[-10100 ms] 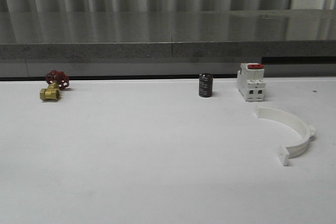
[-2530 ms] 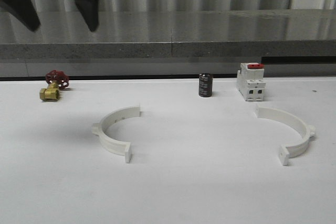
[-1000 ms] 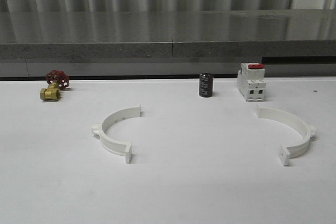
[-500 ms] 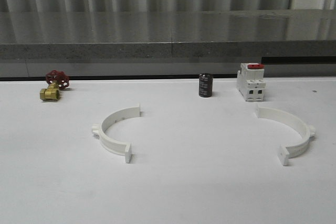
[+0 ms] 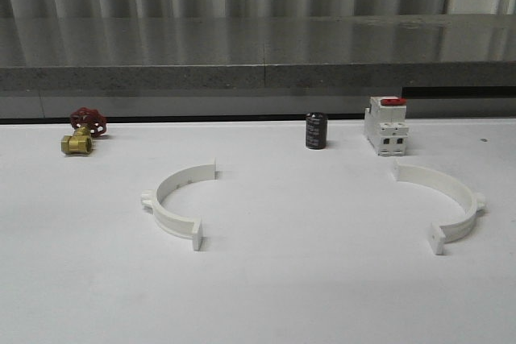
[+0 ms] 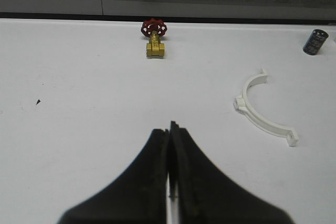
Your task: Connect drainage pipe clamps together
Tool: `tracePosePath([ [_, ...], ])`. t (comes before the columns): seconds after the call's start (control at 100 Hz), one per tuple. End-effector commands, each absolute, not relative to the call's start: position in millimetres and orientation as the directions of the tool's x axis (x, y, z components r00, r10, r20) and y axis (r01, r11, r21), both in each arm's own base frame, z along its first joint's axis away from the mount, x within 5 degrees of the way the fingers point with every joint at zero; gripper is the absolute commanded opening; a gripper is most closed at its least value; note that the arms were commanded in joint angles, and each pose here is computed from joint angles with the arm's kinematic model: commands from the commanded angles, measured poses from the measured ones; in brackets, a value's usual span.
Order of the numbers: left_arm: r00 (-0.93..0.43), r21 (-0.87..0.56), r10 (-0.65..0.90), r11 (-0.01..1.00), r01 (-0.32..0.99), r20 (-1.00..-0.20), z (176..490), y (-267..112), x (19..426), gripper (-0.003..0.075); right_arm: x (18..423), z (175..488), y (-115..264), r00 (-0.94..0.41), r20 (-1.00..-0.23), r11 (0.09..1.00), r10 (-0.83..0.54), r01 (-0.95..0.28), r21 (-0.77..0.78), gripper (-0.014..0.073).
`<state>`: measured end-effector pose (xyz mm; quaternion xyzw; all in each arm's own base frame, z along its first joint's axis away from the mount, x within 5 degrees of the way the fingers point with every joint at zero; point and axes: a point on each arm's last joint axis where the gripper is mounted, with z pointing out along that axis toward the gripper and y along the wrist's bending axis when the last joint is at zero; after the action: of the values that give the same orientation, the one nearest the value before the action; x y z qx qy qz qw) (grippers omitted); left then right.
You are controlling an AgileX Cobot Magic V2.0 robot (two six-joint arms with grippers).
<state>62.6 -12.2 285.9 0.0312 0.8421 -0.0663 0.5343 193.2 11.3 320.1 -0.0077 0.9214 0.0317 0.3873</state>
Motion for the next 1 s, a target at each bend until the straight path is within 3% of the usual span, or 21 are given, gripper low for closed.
tracePosePath([
  [0.0,-0.351,-0.087,-0.040,0.989,0.120,-0.935,299.0,-12.1,65.0,-0.0021,205.7,325.0,11.7,-0.682,-0.732,0.998,0.007,-0.044,0.050,0.0104],
  [0.15,-0.351,-0.087,-0.040,0.989,0.120,-0.935,299.0,-12.1,65.0,-0.0021,217.5,309.7,12.3,-0.741,-0.672,0.998,0.004,-0.040,0.050,0.0440],
  [0.24,-0.351,-0.087,-0.040,0.989,0.120,-0.935,299.0,-12.1,65.0,-0.0021,222.1,305.2,12.7,-0.751,-0.660,0.998,0.006,-0.039,0.054,0.0540],
  [0.5,-0.351,-0.087,-0.040,0.989,0.120,-0.935,299.0,-12.1,65.0,-0.0021,242.5,288.3,15.3,-0.795,-0.606,0.997,0.020,-0.031,0.074,0.0549],
  [0.99,-0.351,-0.087,-0.040,0.989,0.120,-0.935,299.0,-12.1,65.0,-0.0021,330.7,223.3,48.3,-0.881,-0.471,0.992,-0.044,-0.093,0.081,0.0540],
])
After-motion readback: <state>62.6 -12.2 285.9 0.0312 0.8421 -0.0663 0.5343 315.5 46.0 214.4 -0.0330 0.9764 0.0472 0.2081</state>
